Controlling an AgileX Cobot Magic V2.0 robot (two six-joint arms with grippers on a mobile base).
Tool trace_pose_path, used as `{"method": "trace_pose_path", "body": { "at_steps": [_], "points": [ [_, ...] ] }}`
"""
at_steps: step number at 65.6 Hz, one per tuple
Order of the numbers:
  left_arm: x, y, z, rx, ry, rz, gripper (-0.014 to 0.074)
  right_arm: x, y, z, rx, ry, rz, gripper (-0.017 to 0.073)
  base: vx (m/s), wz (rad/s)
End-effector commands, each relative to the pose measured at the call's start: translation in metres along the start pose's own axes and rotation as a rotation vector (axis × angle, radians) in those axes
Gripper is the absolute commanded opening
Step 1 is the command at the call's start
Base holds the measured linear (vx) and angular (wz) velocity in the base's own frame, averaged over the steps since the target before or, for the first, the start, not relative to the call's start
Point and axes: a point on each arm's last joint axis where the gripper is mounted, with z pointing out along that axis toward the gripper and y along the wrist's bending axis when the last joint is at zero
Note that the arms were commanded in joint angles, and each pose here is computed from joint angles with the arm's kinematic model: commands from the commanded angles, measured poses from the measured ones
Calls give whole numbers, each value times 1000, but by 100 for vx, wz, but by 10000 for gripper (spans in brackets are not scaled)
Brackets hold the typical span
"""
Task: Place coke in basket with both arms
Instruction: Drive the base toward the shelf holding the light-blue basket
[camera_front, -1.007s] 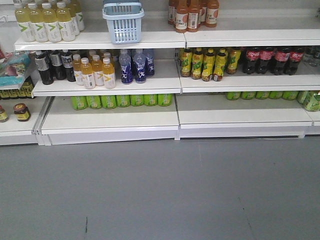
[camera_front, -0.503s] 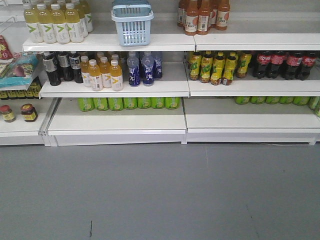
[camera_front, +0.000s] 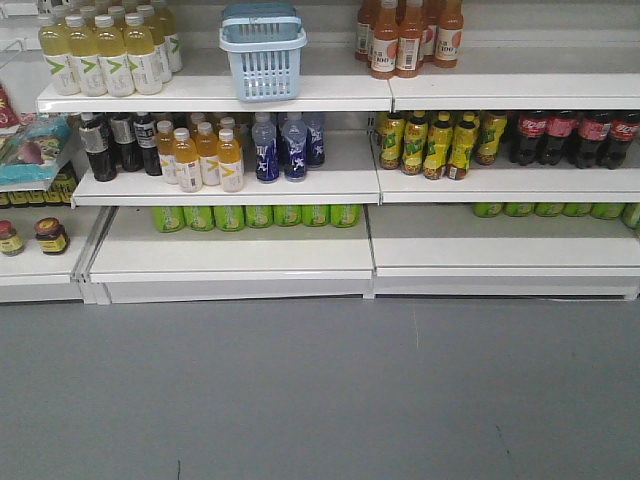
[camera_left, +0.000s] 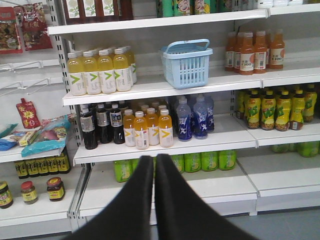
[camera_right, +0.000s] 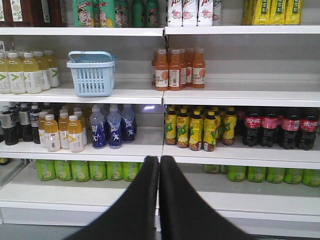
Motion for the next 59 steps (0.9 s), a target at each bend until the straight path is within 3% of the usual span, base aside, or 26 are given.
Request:
{"method": "trace_pose_path", "body": {
  "at_steps": [1, 59],
  "points": [
    [-8, 0, -2, 5, -91, -14, -6, -4, 0, -1, -2, -76, -6, -9, 9, -3],
    [-8, 0, -2, 5, -91, -14, -6, -4, 0, -1, -2, -76, -6, -9, 11, -2]
  ]
}}
